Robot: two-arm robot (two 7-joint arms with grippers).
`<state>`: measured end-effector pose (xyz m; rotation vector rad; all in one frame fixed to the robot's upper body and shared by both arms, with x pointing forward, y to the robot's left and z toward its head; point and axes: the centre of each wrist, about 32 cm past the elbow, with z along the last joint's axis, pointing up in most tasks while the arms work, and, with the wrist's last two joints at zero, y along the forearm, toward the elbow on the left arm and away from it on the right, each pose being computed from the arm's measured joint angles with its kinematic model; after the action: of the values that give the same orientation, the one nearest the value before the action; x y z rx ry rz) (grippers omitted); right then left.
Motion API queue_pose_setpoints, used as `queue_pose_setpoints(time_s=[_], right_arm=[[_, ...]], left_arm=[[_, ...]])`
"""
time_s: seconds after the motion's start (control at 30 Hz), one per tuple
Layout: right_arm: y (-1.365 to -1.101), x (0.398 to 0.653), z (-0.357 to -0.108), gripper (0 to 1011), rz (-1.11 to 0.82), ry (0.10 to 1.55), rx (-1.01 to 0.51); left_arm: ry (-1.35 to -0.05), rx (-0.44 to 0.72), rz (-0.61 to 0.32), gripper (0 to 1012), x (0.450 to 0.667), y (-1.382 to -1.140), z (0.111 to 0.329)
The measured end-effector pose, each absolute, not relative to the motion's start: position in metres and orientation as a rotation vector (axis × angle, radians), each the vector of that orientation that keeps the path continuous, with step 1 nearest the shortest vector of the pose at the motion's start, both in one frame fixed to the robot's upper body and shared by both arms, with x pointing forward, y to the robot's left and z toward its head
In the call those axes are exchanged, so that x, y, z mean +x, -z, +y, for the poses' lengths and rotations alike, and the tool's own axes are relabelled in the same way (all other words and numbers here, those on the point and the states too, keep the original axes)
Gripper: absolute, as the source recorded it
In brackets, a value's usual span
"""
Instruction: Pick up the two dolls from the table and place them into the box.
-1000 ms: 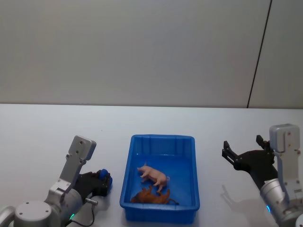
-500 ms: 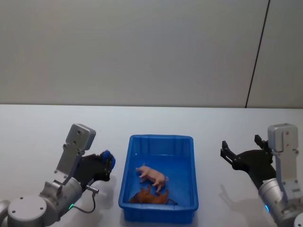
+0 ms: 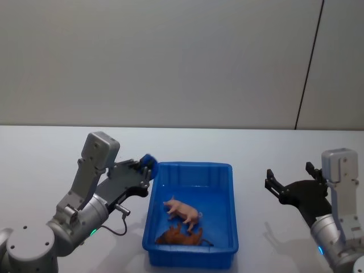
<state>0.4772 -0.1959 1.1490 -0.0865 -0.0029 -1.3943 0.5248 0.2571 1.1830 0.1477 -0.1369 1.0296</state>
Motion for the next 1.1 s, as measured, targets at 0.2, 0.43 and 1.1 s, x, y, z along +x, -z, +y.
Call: queue_pose_setpoints(time_s=[0.2,0.43,1.1], right_arm=[[-1.149,0.477,-0.196,1001,-0.003,1.394,-0.087],[-1.149,0.477,-0.196,1001,-0.003,1.394,-0.086],[-1.149,0.477,-0.196,1001,-0.003,1.394,-0.086]], left_arm=[[-0.952,0.079,-0.166,59,0.531,-1.186,0.254],[-0.866,0.023,-0.182,84,0.538,-1.188,0.25],[-0.61,-0.076,-0.196,717,0.561,-1.188,0.234]])
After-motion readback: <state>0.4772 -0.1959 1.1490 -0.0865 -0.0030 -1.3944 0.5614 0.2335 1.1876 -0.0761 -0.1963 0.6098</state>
